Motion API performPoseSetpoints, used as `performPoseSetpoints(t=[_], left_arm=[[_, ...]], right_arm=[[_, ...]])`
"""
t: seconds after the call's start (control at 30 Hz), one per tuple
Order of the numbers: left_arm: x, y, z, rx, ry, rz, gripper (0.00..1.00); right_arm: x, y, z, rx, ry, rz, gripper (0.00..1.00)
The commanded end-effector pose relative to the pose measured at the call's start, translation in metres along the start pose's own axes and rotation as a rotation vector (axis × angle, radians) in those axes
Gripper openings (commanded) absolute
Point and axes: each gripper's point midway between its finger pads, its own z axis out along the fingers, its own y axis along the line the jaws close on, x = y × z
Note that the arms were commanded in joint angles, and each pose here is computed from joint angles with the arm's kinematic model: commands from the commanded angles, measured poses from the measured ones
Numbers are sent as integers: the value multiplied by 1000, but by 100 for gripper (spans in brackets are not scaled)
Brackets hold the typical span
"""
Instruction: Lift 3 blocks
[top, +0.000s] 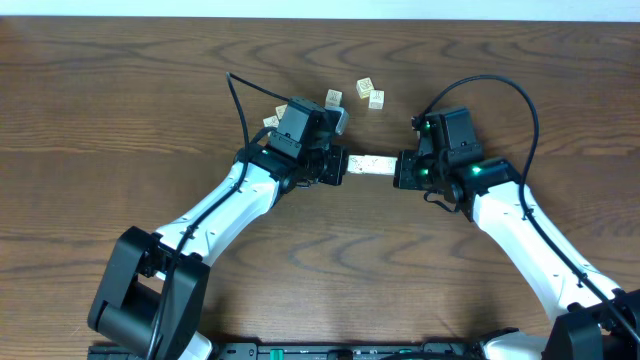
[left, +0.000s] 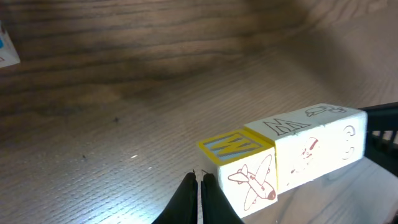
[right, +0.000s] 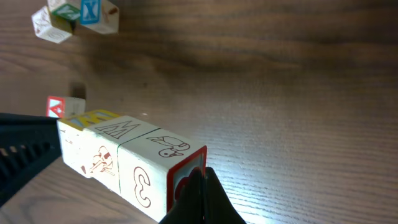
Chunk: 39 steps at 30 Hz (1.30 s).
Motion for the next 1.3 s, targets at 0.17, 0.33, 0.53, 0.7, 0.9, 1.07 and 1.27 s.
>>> performPoseSetpoints(t=[0.17,0.33,0.53,0.7,0.9,1.07,1.27], left_arm=[[-8,-73,-11,258,14,85,7],[-9,-74,-11,259,13,85,7],[-11,-76,-16,259,0,92,7],[-12,-77,-17,260,-4,94,7],[-12,-76,-17,260,-2,93,7],[-12,-77,-18,261,-5,95,7],[-13,-78,-19,262,-7,96,7]], right_arm=[[-1,80,-26,-329,34,-92,1],[-1,80,-26,-326,33,-92,1],[3,77,-26,-317,49,-88,1],[5,76,-25,-311,57,-86,1],[9,74,-25,-302,73,-87,1],[11,68,-23,-275,80,-87,1],[11,68,-23,-274,79,-88,1]])
